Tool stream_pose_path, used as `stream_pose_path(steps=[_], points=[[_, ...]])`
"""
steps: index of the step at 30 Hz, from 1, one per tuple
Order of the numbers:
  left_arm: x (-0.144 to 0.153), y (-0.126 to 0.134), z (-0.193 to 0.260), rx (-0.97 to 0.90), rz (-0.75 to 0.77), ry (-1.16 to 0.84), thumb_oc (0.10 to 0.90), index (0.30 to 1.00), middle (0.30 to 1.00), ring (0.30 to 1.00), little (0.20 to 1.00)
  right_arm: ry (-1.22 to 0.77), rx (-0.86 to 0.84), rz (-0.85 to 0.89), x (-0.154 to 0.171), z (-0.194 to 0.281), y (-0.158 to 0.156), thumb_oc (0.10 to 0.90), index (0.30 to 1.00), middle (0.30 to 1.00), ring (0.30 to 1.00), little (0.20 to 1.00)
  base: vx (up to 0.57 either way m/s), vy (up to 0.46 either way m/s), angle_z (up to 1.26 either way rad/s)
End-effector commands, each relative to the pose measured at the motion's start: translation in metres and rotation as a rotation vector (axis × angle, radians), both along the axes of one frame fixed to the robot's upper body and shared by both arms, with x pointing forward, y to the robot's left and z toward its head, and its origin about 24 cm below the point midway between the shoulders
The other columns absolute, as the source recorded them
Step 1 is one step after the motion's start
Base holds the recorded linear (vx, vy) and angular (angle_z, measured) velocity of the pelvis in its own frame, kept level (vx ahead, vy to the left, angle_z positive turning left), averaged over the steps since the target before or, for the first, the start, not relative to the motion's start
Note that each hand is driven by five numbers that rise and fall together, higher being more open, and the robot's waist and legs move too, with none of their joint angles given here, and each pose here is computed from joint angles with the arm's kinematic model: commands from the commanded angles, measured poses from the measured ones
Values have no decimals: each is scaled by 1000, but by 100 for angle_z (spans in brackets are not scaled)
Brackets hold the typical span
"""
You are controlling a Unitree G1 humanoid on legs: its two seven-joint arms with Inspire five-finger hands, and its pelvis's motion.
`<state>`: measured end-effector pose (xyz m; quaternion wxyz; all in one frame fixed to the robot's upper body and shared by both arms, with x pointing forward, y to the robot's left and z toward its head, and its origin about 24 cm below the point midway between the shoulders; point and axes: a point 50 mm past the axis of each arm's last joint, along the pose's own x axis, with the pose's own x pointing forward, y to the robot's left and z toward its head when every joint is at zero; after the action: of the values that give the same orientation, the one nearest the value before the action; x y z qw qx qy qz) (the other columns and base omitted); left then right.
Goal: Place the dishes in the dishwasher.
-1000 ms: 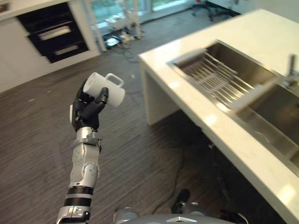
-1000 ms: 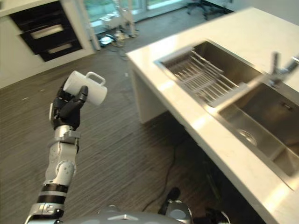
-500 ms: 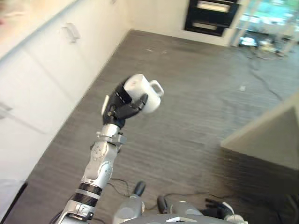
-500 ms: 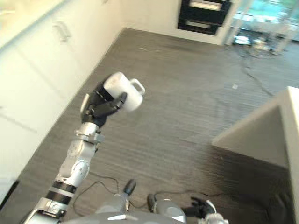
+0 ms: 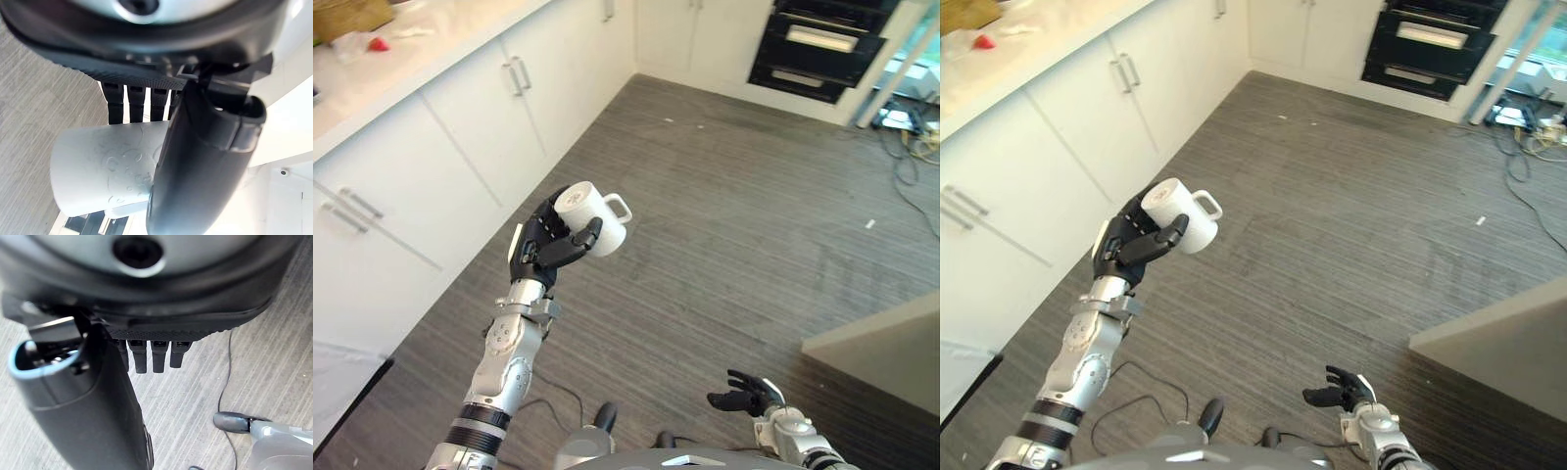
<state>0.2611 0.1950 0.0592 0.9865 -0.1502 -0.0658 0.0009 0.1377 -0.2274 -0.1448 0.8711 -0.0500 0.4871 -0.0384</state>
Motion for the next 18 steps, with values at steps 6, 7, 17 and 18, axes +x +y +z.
stream_pose_path(steps=[6, 7, 17, 18], points=[[8, 1, 77, 64, -3, -380, 400, 300, 300, 300, 300, 69, -13, -34, -30, -8, -6, 800, 900, 900, 900, 900, 23, -40, -53], [7, 4, 79, 144, 20, -387, 400, 300, 300, 300, 300, 71, -16, -33, -31, -8, -7, 800, 900, 900, 900, 900, 36, -27, -80], [9, 9, 82, 546, 85, -402, 400, 300, 300, 300, 300, -275, -80, 51, 41, 39, -15, 800, 900, 900, 900, 900, 36, 16, -42], [10, 8, 81, 558, 80, -398, 400, 300, 300, 300, 300, -301, -81, 64, 45, 43, -15, 800, 900, 900, 900, 900, 61, 45, -33]])
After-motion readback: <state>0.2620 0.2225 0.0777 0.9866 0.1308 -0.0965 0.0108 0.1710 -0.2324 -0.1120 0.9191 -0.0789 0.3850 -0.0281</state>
